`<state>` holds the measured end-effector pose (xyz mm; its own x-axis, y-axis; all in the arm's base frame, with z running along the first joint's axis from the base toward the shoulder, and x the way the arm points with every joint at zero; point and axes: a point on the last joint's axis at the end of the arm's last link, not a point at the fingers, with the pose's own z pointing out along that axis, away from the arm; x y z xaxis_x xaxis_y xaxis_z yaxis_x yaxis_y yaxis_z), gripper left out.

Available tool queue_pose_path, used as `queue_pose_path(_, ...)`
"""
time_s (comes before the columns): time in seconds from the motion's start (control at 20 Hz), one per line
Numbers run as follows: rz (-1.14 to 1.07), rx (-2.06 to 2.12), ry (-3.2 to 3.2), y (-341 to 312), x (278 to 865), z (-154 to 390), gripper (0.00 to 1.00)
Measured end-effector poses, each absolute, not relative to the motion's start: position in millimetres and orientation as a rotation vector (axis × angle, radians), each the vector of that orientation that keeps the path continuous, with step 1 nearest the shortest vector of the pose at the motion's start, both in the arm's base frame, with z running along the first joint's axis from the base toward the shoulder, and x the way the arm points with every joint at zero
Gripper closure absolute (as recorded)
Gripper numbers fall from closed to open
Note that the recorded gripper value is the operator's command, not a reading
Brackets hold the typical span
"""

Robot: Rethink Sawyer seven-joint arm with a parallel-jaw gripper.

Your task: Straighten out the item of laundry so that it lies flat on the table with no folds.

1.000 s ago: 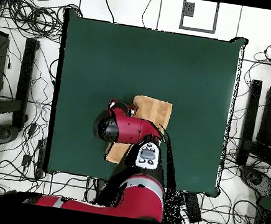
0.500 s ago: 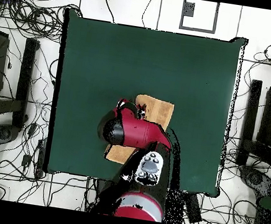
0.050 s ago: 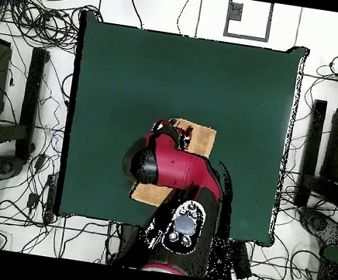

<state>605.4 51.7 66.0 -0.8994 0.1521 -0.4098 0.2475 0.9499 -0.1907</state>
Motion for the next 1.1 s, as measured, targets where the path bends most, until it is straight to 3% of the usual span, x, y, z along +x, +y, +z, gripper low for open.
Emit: queue_pose_path(1.1, -0.326, 0.368, 2.675, 16.8, 612.7, 64.8, 0.00)
